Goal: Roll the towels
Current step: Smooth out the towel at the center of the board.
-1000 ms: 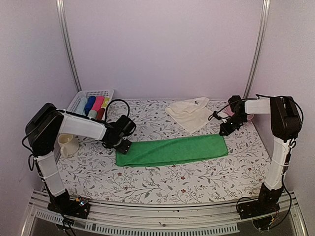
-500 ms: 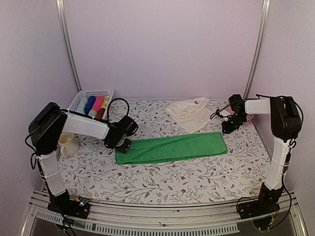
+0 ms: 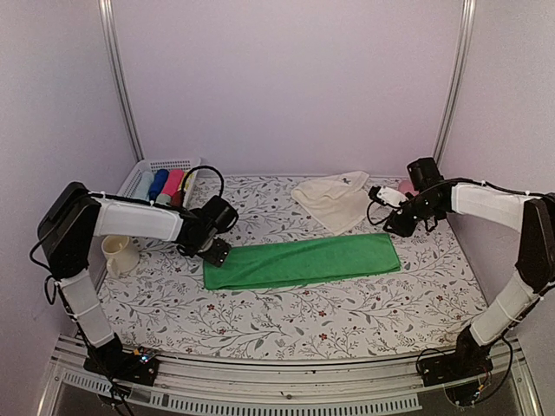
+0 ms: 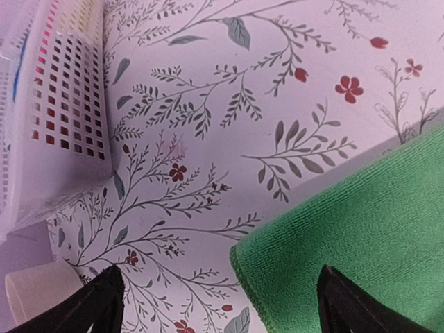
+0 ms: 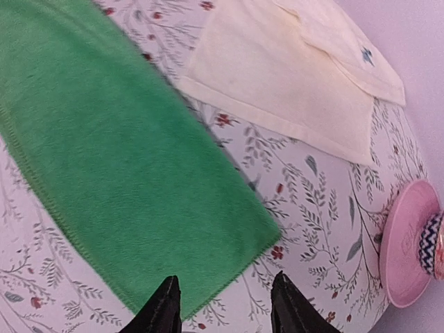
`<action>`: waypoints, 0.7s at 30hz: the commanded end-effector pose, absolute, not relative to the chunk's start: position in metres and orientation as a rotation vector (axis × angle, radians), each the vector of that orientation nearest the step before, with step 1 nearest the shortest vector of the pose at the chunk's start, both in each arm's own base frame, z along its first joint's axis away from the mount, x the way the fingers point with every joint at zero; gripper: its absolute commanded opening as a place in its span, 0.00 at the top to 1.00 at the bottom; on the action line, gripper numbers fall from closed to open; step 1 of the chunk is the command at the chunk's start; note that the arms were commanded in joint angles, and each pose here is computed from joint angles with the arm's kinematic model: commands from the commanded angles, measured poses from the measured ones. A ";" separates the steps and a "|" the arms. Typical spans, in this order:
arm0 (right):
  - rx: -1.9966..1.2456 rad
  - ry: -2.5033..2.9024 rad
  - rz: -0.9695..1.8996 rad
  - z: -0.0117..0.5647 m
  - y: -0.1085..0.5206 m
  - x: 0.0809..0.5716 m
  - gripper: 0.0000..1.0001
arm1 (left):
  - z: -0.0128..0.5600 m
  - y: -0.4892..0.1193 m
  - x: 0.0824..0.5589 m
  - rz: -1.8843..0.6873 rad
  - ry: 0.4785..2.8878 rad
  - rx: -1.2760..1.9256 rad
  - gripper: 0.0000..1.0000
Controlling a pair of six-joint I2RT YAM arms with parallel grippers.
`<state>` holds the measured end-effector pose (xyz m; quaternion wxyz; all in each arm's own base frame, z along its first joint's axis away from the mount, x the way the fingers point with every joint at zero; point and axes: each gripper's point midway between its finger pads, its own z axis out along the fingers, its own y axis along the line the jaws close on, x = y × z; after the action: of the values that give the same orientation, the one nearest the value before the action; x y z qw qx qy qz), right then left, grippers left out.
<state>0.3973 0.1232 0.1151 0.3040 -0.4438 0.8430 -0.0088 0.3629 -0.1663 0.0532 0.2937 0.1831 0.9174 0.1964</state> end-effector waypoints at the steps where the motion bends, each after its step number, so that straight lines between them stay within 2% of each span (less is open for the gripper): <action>1: -1.544 1.996 0.016 0.110 0.151 0.345 0.56 | 0.069 -0.182 0.361 0.410 2.419 0.528 0.03; 11: -1.756 1.859 -0.005 0.089 0.164 0.306 0.56 | 0.041 -0.191 0.361 0.366 2.453 0.585 0.03; 21: -1.788 1.734 0.129 0.090 0.255 0.304 0.58 | 0.029 -0.189 0.361 0.369 2.466 0.596 0.03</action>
<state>0.2955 0.2163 0.0793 0.2884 -0.6829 0.6706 0.0282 0.3605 -0.1876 0.0342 0.2816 0.2208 0.9223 0.1460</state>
